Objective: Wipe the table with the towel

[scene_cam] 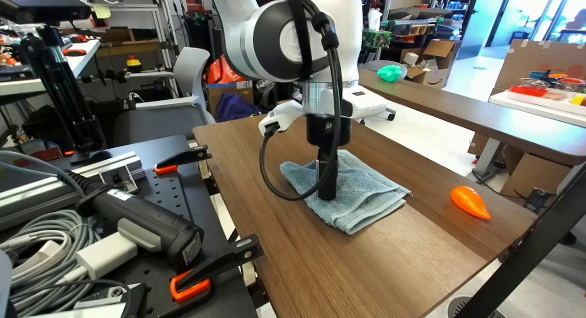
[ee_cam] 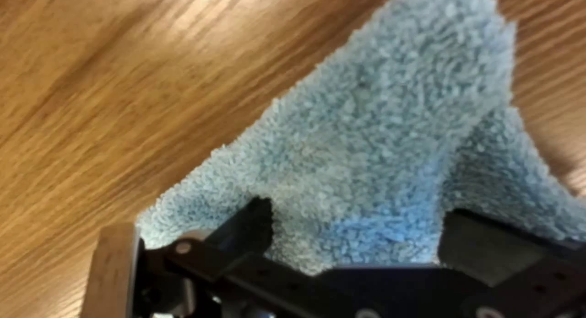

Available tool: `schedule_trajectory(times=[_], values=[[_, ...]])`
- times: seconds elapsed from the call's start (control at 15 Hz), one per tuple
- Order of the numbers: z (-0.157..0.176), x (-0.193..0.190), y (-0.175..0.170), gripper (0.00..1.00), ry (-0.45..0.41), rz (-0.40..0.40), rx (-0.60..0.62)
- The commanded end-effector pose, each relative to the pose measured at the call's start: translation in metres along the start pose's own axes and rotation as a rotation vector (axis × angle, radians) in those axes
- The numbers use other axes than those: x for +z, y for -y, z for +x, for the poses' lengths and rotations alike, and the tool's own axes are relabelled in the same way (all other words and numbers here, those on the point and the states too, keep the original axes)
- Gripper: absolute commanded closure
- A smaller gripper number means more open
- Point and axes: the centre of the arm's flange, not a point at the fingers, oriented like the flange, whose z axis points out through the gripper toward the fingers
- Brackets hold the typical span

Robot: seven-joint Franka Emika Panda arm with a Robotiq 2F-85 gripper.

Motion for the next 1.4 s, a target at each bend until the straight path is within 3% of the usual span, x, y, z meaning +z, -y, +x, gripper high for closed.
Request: schedule_trajectory(times=[0.0,0.47,0.8,1.0,1.33], values=[[-0.010,0.018,0.049,0.00,0.001,0.051,-0.047],[-0.034,-0.010,0.162,0.00,0.045,0.211,-0.030],[-0.016,-0.023,0.228,0.00,0.022,0.328,0.139],[-0.011,-0.029,0.255,0.00,0.007,0.374,0.217],[-0.036,-0.038,0.268,0.00,0.000,0.401,0.194]])
